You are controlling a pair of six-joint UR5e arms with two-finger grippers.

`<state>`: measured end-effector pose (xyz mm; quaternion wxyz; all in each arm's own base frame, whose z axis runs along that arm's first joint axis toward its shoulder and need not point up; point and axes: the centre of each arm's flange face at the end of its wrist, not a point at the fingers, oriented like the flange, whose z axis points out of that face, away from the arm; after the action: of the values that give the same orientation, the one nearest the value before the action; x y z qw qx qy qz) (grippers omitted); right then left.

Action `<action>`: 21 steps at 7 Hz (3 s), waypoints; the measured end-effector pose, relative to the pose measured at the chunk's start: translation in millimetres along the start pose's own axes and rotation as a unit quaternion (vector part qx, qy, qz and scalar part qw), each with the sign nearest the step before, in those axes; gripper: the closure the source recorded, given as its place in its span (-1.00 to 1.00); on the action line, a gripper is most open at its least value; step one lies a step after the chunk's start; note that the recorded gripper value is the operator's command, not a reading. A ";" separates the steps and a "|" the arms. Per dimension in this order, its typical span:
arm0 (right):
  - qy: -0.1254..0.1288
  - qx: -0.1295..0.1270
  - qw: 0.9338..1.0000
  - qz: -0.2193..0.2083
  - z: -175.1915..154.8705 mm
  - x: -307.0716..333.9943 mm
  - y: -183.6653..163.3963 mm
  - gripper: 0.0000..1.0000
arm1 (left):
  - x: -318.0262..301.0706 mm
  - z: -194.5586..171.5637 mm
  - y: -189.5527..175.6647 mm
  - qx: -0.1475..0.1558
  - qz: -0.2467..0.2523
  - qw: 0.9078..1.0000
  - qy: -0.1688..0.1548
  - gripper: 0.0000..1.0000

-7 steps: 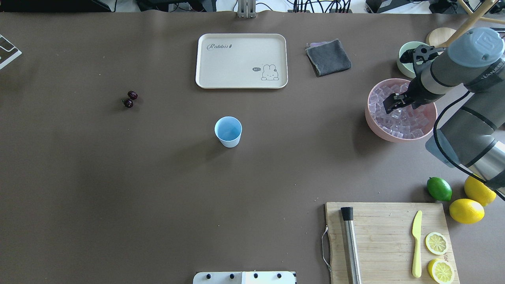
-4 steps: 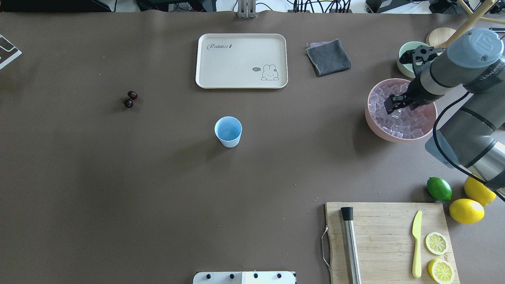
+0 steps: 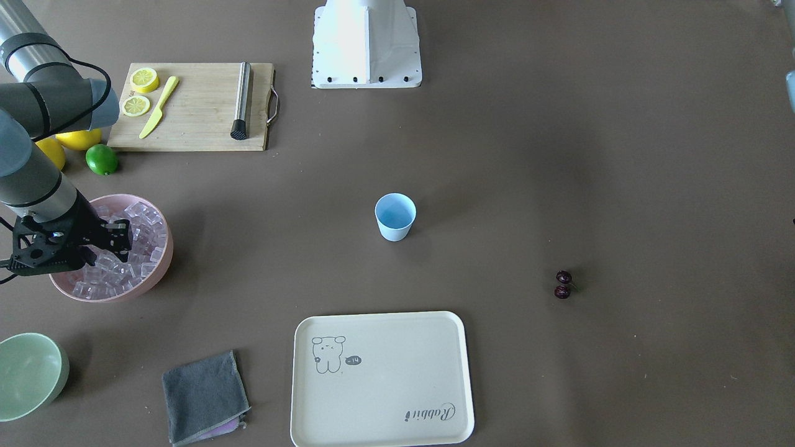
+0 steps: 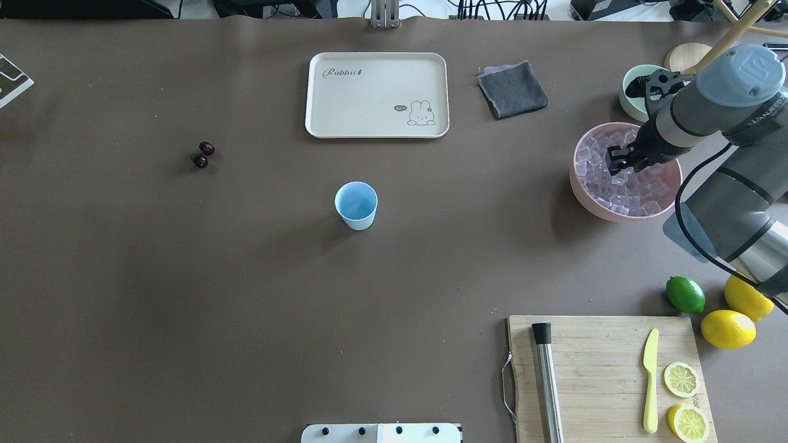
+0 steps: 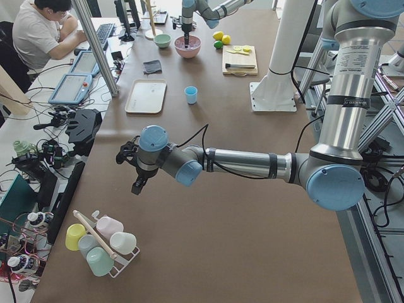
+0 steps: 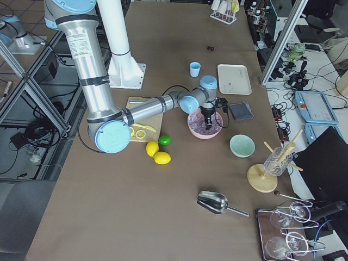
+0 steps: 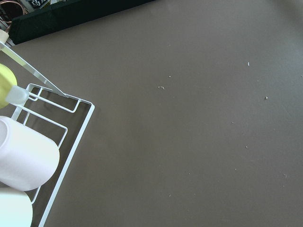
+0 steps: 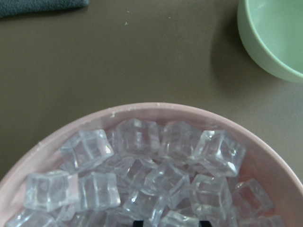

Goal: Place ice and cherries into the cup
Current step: 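Close the right gripper on an ice cube and lift it, then carry the ice cube with the right gripper over the blue cup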

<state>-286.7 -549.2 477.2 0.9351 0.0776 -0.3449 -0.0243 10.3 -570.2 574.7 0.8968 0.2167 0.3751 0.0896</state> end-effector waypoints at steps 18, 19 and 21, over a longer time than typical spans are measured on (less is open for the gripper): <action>-0.068 0.052 0.996 -0.033 -112.7 -498.4 21.3 1.00 | 6.7 17.0 -3.5 -0.013 0.003 1.000 0.006 -0.95; -0.066 0.055 0.996 -0.034 -106.9 -498.5 20.0 1.00 | 7.7 17.5 -3.6 -0.013 0.003 1.000 0.006 -0.95; -0.062 0.057 0.996 -0.032 -100.4 -494.6 18.3 1.00 | 10.0 16.5 -4.5 -0.011 0.006 1.000 0.007 -0.95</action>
<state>-598.1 -469.2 87.7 0.9047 0.1400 -0.4005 -0.0394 29.1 -576.3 576.6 0.8961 0.2082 0.3788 0.1006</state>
